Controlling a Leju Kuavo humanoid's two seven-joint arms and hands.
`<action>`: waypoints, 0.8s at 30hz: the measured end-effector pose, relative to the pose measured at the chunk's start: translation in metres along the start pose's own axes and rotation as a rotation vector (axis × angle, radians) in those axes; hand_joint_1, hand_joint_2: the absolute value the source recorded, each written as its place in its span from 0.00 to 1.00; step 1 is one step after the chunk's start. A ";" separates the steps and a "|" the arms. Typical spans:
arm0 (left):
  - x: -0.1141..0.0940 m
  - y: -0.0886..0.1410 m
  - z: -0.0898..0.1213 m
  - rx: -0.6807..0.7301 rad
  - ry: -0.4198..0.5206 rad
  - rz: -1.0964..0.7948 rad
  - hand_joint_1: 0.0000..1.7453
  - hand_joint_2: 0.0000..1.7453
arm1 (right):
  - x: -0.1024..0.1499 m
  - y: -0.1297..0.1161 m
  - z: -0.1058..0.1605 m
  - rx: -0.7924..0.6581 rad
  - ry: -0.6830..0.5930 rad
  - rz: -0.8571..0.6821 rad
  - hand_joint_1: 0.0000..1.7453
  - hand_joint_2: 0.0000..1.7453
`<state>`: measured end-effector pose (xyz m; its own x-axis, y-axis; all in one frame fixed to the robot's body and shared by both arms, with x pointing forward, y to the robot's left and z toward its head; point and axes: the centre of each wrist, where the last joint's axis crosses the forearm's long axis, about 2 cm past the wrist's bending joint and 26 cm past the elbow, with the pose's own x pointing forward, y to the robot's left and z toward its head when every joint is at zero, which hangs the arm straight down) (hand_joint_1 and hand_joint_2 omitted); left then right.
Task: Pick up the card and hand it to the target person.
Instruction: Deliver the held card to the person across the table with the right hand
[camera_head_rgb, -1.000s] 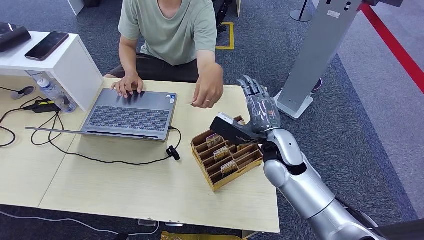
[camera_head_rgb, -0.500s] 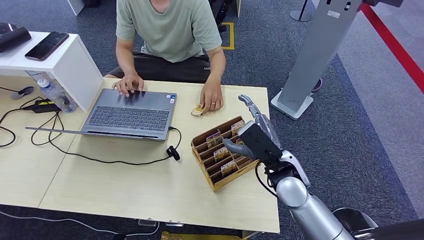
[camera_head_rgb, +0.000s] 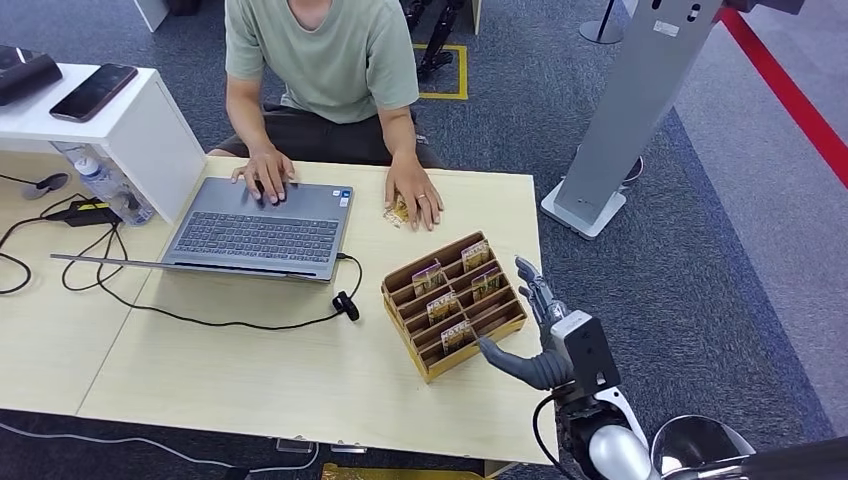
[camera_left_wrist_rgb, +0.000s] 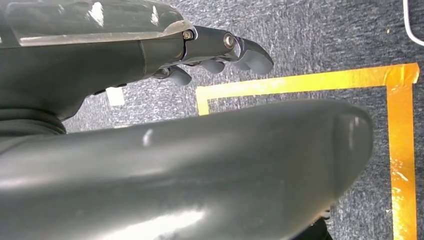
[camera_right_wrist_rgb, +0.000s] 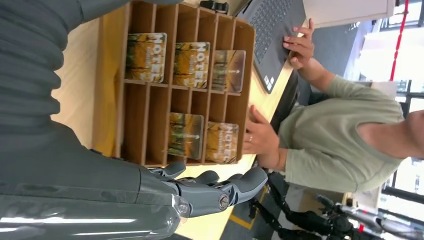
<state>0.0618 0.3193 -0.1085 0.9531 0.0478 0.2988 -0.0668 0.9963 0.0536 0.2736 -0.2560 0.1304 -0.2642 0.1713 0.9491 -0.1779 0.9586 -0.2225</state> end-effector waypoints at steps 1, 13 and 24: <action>0.000 0.000 0.000 0.001 -0.002 0.000 0.00 0.00 | -0.002 0.000 0.003 -0.007 0.005 -0.005 0.00 1.00; 0.000 0.000 0.000 0.002 -0.015 0.003 0.00 0.00 | -0.014 -0.005 0.024 -0.041 0.047 -0.008 0.00 1.00; 0.000 0.000 0.000 0.002 -0.013 0.015 0.00 0.00 | -0.014 -0.007 0.028 -0.054 0.053 0.011 0.00 1.00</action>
<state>0.0621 0.3195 -0.1084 0.9481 0.0615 0.3121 -0.0813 0.9954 0.0508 0.2516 -0.2714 0.1122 -0.2148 0.1926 0.9575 -0.1235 0.9671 -0.2222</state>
